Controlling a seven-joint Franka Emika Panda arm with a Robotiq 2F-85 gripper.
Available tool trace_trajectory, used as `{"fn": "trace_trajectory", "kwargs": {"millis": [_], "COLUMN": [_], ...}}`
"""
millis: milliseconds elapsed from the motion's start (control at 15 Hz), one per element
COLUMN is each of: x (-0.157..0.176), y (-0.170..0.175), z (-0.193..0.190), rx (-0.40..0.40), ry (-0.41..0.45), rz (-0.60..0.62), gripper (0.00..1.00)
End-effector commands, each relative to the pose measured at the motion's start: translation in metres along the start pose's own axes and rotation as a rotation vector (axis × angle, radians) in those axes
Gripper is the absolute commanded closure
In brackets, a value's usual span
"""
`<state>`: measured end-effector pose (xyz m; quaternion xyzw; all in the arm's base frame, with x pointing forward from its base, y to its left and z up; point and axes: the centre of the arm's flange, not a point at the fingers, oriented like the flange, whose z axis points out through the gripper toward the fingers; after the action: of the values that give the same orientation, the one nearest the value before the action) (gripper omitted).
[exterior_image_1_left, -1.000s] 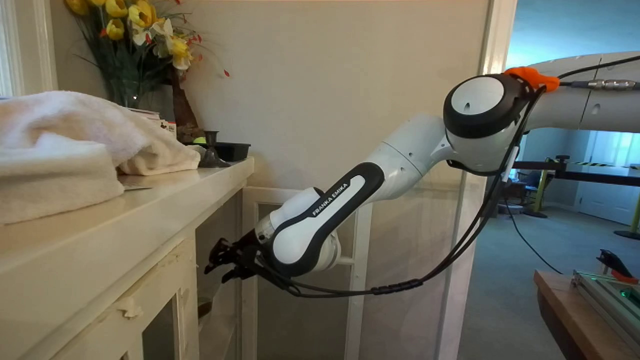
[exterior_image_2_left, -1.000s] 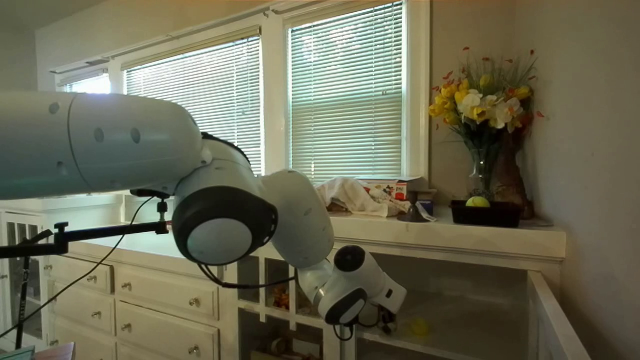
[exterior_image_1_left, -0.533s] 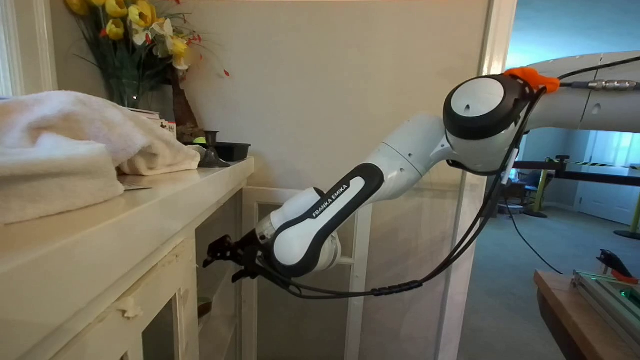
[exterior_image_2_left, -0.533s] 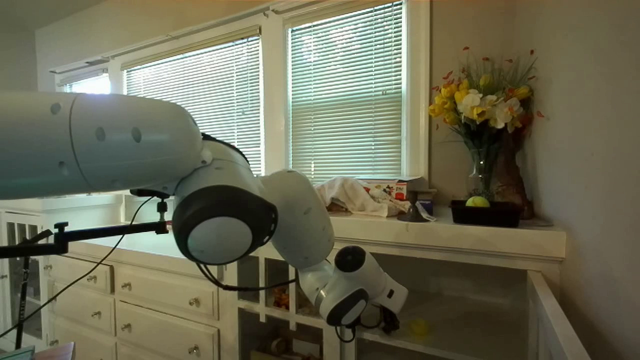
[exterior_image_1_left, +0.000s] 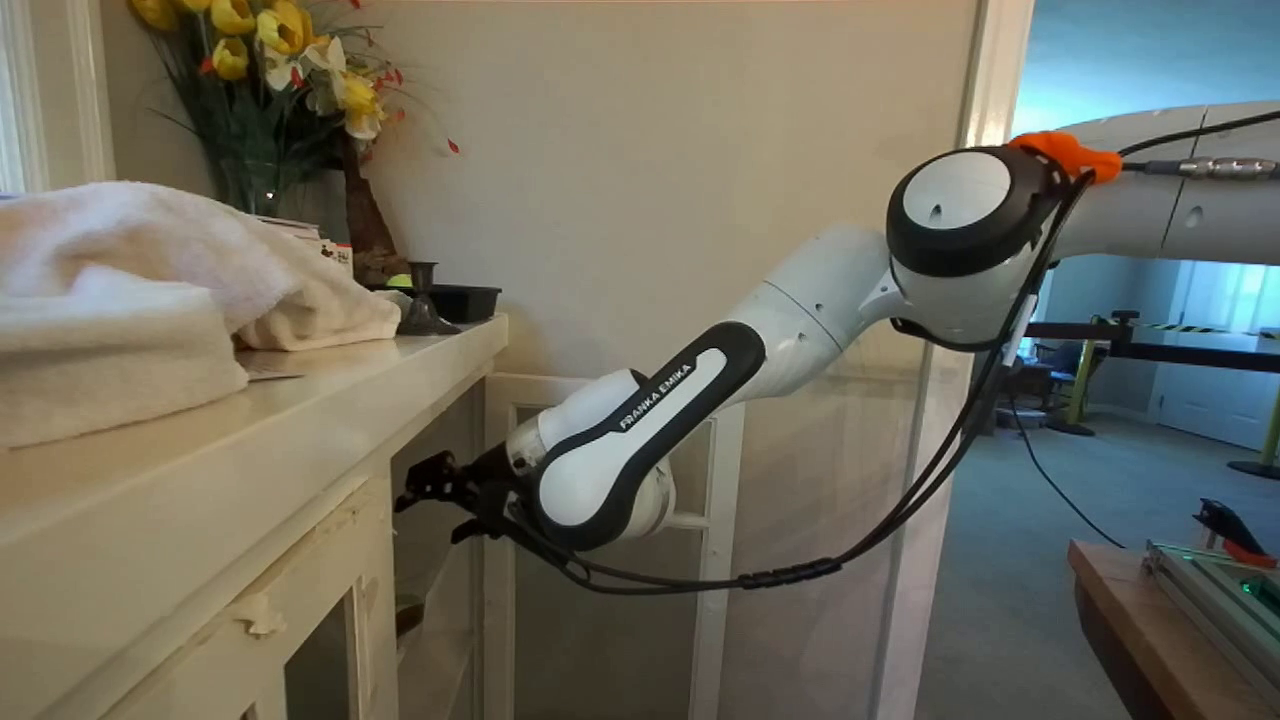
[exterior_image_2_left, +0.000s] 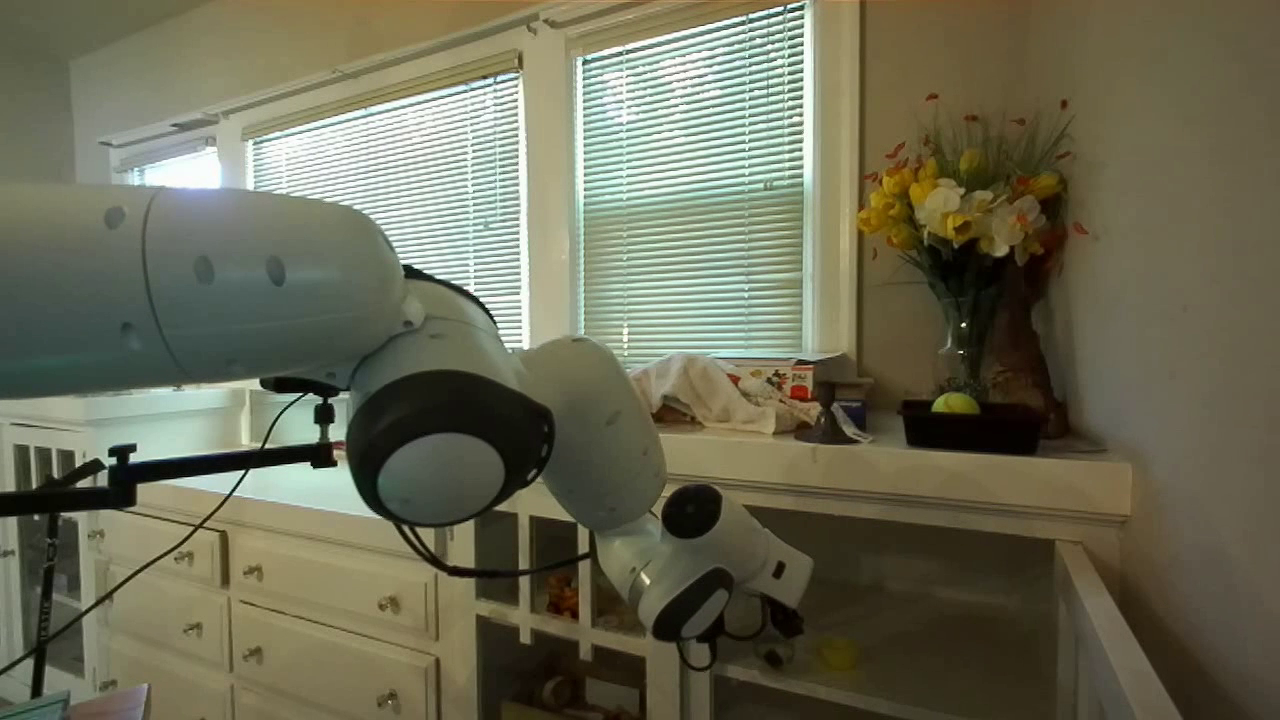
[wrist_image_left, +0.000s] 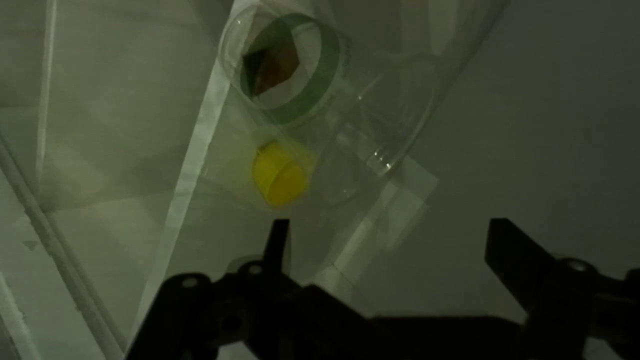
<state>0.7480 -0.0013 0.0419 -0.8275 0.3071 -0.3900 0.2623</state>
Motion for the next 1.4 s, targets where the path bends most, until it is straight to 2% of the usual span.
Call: {"fn": "trace_trajectory", "kwargs": {"millis": [0,400,533,600,667,800,933,1333], "x": [0.007,0.037,0.047,0.05,0.056,0.067,0.081,0.137], "y": [-0.003,0.036,0.056,0.067,0.079,0.091,0.098,0.096], "z": [-0.016,-0.06,-0.081,-0.091,-0.102,-0.13,-0.153,-0.211], "rx": [-0.014,-0.202,-0.287,-0.331,-0.381,-0.456,-0.465,-0.516], "ry": [0.12,0.4,0.451,0.446,0.4,0.372,0.263,0.011], "rz": [-0.001,0.141,0.203,0.233,0.26,0.3,0.279,0.265], "gripper": [0.0,0.0,0.0,0.0,0.0,0.0,0.0,0.0]}}
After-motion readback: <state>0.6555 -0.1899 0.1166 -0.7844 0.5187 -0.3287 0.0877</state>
